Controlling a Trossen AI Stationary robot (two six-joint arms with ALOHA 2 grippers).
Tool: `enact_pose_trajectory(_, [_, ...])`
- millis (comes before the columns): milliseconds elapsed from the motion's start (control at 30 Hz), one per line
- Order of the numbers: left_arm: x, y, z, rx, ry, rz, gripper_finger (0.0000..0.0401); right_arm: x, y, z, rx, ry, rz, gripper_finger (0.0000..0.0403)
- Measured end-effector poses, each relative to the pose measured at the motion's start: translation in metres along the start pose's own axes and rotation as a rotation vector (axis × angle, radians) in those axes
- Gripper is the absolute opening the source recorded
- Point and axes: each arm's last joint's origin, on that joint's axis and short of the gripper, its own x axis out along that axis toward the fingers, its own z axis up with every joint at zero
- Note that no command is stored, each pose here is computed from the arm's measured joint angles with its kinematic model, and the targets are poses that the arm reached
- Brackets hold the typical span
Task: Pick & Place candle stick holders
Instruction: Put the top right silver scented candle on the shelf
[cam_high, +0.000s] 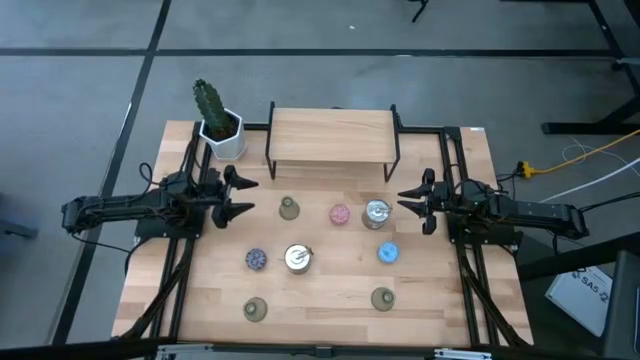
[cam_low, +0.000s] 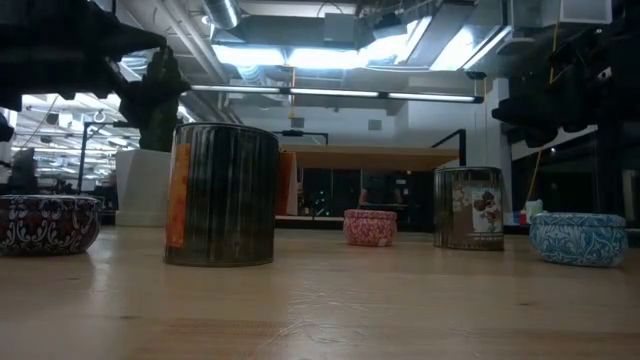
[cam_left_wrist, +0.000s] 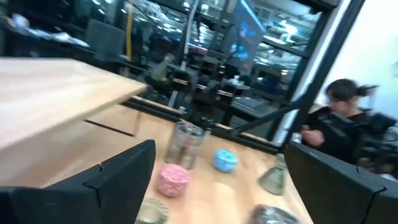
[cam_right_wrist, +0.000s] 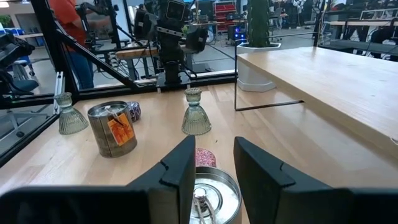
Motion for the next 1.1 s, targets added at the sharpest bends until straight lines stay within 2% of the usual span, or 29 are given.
enact_pose_trajectory(467, [-0.0011,0.0095,-0.0019,0.024,-0.035,0.26,0.0354,0.0,0.0,-0.0001,0.0,0.0,0.0,0.0112])
enact_pose_trajectory(867, [-0.0009,0.0087,-0.0034,-0.08,-0.022,0.225,0.0354,0.0,0.0001,0.0,0.002,0.0,0.001,0.0112])
enact_pose_trajectory(1100, [-0.0007,0.0082,-0.0028,-0.116,-0.024,0.215,0.0354,0.0,0.0001,0.0007,0.075,-0.007,0.002,0.0112])
